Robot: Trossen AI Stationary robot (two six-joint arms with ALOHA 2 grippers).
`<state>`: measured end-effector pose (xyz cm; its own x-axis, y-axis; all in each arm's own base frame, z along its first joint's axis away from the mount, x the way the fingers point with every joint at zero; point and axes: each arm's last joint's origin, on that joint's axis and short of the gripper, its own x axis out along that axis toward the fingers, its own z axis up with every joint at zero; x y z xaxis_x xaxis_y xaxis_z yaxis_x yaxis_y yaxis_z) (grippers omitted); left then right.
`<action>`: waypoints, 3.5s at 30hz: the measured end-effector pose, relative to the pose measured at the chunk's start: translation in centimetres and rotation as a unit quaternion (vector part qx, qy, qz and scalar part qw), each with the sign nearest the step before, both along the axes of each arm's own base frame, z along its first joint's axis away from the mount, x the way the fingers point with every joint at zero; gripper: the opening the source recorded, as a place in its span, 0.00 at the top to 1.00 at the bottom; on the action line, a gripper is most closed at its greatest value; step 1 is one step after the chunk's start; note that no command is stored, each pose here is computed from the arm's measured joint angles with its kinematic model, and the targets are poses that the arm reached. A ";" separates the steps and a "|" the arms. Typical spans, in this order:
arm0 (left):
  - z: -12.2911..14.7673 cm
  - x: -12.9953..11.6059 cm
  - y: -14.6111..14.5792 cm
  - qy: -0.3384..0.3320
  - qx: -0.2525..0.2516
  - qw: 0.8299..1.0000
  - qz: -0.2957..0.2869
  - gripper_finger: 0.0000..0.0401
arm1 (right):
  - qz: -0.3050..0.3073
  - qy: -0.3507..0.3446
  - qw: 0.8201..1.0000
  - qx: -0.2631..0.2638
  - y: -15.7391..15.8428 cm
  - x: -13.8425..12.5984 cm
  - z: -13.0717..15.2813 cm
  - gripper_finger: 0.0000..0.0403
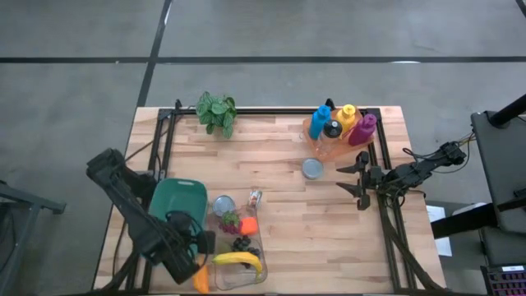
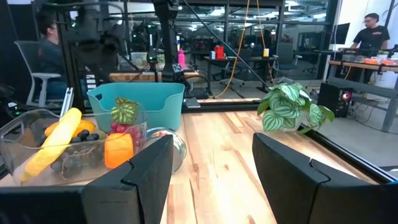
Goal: Pick & Place Food Item
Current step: Adjust the blue bin
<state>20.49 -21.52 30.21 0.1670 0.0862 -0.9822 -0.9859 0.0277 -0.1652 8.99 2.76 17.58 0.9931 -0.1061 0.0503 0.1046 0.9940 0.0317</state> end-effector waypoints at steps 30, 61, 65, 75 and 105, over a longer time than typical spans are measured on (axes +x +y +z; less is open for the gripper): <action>-7.2 2.2 -8.6 0.056 -0.184 0.966 0.173 0.16 | 0.000 0.000 1.000 0.000 0.0 0.0 0.0 0.46; -11.4 2.1 -9.7 0.077 -0.109 0.973 0.191 0.16 | 0.000 0.000 1.000 0.000 0.0 0.0 0.0 0.46; -11.4 2.2 -9.8 0.075 -0.113 0.972 0.192 0.16 | 0.000 0.000 1.000 0.000 0.0 0.0 0.0 0.46; -11.4 2.1 -9.7 0.075 -0.113 0.972 0.192 0.16 | 0.000 0.000 1.000 0.000 0.0 0.0 0.0 0.46; 0.1 -4.1 1.1 0.075 0.005 0.986 0.151 0.24 | 0.000 0.000 1.000 0.000 0.0 0.0 0.0 0.46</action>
